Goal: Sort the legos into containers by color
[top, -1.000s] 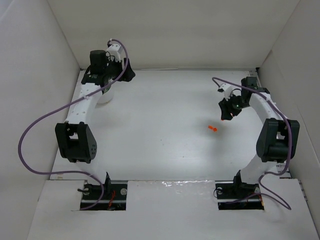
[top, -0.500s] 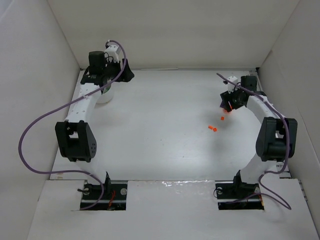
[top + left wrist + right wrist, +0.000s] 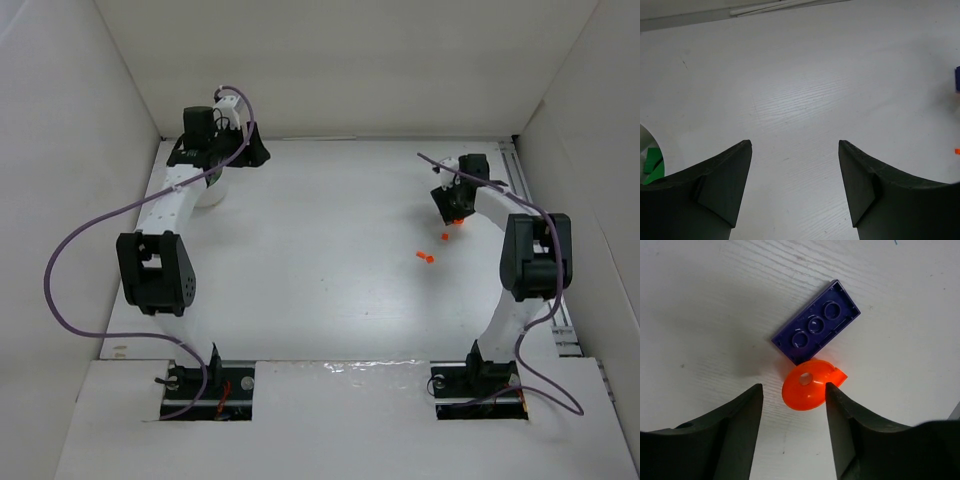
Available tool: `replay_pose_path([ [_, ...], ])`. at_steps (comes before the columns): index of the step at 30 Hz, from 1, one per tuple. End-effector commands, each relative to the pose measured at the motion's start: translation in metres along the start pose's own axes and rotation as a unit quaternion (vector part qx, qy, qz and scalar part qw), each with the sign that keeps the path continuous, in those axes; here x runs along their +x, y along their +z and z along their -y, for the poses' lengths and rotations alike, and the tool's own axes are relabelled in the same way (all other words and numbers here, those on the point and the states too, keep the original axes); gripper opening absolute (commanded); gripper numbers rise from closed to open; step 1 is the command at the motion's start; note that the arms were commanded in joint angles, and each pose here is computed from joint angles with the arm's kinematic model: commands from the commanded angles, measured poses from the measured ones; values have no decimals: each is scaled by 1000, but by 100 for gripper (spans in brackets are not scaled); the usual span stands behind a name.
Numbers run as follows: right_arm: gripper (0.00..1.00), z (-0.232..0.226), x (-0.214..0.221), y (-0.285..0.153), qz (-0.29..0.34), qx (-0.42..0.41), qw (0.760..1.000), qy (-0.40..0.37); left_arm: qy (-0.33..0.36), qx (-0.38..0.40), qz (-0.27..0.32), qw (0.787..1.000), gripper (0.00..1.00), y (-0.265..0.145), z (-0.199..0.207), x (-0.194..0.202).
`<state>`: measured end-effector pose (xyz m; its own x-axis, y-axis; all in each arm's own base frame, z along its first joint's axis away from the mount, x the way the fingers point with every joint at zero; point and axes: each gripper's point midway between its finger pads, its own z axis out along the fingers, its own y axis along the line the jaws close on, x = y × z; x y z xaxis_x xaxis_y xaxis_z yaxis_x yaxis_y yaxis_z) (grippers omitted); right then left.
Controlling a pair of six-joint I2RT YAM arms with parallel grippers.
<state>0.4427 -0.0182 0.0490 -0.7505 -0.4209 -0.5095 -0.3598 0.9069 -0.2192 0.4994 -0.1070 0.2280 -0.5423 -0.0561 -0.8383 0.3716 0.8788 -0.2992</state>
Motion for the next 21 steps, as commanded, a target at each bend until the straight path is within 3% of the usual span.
replay_pose_path([
  [1,56,12,-26,0,22,35,999,2,15,6,40,999,67,-5,6,-31],
  [10,38,10,-11,12,-18,34,999,6,8,5,36,999,67,0,4,-29],
  [16,10,3,-12,7,-18,11,1000,6,9,12,35,999,67,2,5,-29],
  [18,2,4,-21,-8,-2,-1,1000,10,7,31,34,999,68,-1,7,-29],
  [19,2,-3,-21,-16,-7,-22,1000,10,7,83,29,996,68,-3,21,-25],
  [21,1,-17,-50,-46,44,-89,995,-2,0,149,18,989,68,-10,33,-15],
])
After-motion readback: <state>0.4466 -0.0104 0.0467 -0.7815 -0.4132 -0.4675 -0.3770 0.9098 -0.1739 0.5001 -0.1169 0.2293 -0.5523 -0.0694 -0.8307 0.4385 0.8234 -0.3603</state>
